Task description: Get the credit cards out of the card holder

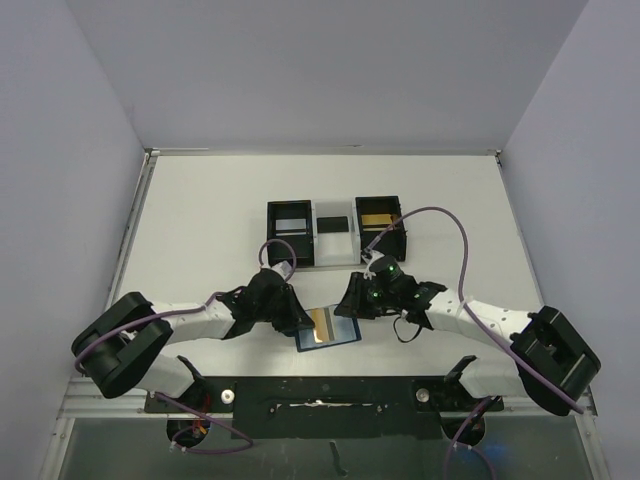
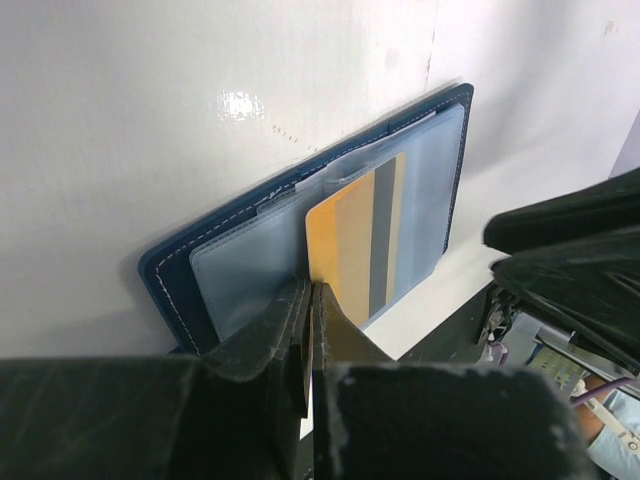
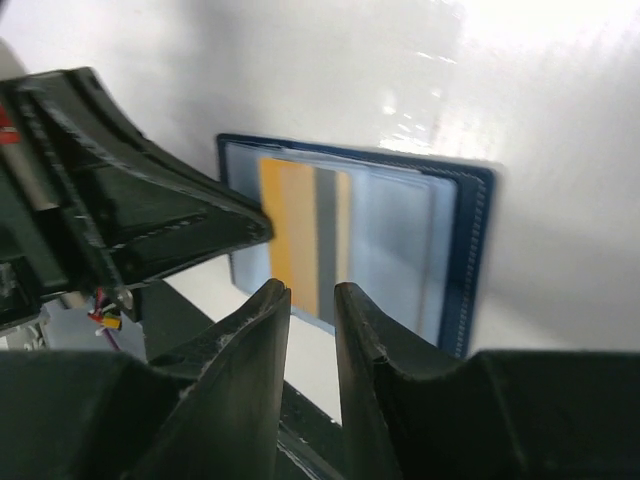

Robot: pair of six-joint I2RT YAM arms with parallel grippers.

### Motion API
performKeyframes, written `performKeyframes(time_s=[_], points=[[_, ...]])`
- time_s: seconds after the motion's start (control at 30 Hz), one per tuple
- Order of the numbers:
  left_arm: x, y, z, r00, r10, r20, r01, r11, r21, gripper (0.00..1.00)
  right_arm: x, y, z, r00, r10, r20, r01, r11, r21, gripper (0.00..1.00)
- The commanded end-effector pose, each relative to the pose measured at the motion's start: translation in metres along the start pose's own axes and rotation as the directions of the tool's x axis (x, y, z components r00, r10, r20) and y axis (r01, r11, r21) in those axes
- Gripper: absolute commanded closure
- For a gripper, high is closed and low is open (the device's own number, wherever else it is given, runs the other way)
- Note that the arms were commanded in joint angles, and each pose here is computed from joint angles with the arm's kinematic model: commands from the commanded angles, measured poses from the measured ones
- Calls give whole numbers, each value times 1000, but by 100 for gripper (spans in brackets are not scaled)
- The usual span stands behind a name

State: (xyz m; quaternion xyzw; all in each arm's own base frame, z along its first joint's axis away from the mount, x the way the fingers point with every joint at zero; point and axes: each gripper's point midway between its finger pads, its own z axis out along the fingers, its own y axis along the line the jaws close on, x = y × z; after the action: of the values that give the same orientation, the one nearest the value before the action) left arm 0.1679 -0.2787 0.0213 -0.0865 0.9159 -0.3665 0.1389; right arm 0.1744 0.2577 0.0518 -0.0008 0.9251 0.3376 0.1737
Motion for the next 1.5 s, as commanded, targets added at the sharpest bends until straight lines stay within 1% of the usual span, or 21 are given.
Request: performKeyframes(time_s=[0.0,0.07,0.2,0.3,0.33,0.43,0.53,0.7,0.8,0.9,0.97,1.2,1.3,1.47], points=[[-7,-6,-5,999,48,10,-48,999,-4,100,-16,39,-4,997,-78,28,81,992,-100,73],[-8,-7,-6,999,50,15,-50,999,0,100,-15,38,3,998,-65,14,66,993,-94,73],[-10,-11,-7,998,52,24,-53,999,11,100,-4,13,22,1000,-8,-29,8,1000,7,70],[-9,-14,-6,998,54,16,-55,998,26,100,9,-2,30,998,28,-56,-26,999,33,70],[-9,-15,-6,998,54,15,-54,998,29,99,14,-4,33,997,34,-69,-32,999,31,70],[-7,-16,-7,999,44,7,-44,998,48,92,25,-11,37,995,44,-91,-41,998,40,72],[-5,-19,-7,1000,18,2,-18,997,79,84,29,-16,38,994,60,-87,-55,997,63,74],[-2,-21,-8,999,-42,8,41,991,127,82,29,-21,37,995,77,-71,-70,994,88,76],[-1,-20,-8,998,-62,13,60,989,139,85,30,-23,37,994,81,-69,-74,993,93,77],[-3,-19,-10,997,-69,22,66,989,131,97,31,-27,36,994,84,-65,-77,991,111,78],[-4,-16,-11,997,-67,31,63,991,119,100,30,-30,35,995,87,-56,-79,989,126,78],[-7,1,-20,997,-35,62,33,999,32,100,24,-34,26,997,83,-12,-80,985,155,79],[-6,11,-24,998,-8,56,9,1000,-14,100,20,-35,21,997,72,3,-71,982,175,79],[-6,11,-25,998,46,31,-45,999,-29,100,11,-23,14,998,48,29,-52,989,139,78]])
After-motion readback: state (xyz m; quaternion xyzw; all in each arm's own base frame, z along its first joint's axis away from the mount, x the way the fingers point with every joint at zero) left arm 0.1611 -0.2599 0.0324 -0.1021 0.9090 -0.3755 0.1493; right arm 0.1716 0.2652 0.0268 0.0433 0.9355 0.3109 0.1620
